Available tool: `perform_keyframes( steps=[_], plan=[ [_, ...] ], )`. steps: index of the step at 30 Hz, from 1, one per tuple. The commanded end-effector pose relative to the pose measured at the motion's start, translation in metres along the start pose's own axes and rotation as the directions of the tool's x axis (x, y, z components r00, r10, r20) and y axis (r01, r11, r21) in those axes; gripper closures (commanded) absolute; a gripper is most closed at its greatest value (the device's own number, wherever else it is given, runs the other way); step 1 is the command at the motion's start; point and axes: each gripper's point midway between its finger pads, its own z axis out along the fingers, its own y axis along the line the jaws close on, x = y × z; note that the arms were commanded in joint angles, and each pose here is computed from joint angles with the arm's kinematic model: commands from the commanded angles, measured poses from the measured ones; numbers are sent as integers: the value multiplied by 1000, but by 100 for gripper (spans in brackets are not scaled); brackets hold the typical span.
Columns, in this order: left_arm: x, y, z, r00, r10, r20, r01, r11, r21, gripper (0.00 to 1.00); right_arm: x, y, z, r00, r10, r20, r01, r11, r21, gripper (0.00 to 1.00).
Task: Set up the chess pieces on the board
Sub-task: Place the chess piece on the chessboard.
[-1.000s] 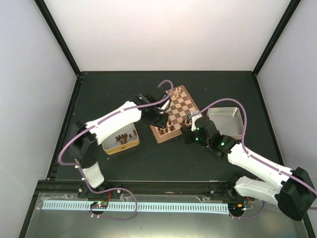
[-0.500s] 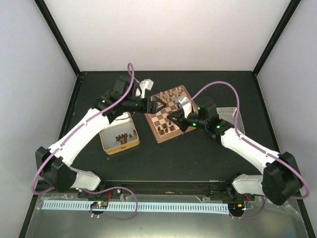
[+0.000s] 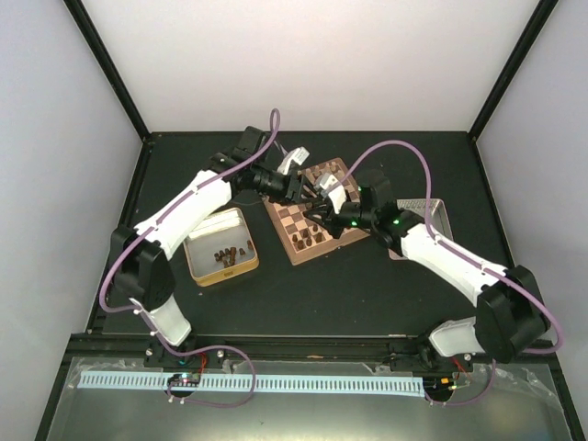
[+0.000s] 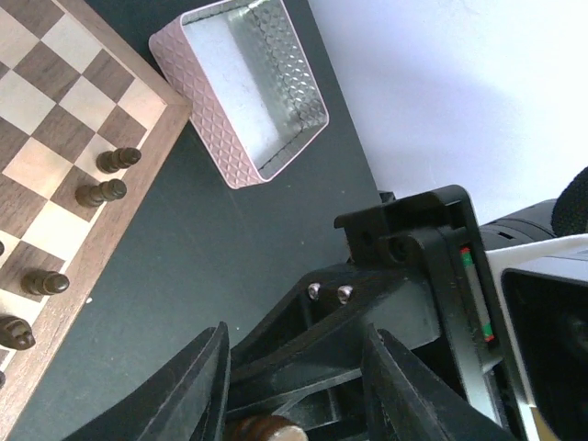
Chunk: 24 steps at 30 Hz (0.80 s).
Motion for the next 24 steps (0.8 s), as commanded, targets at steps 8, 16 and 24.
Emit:
perform_keyframes(
  steps=[8,16,24],
  plan=[
    [4,0,-15,992,-46,-114,56,995,85,52,-31,-33,11,1000,10,2,-10,991,136,97],
    [7,11,-12,984,-67,-166,73,997,33,60,-38,-35,12,1000,6,7,-7,990,138,97],
    [15,28,-6,975,-94,-202,92,996,-20,63,-37,-33,12,1000,9,-3,-9,991,130,97]
  ],
)
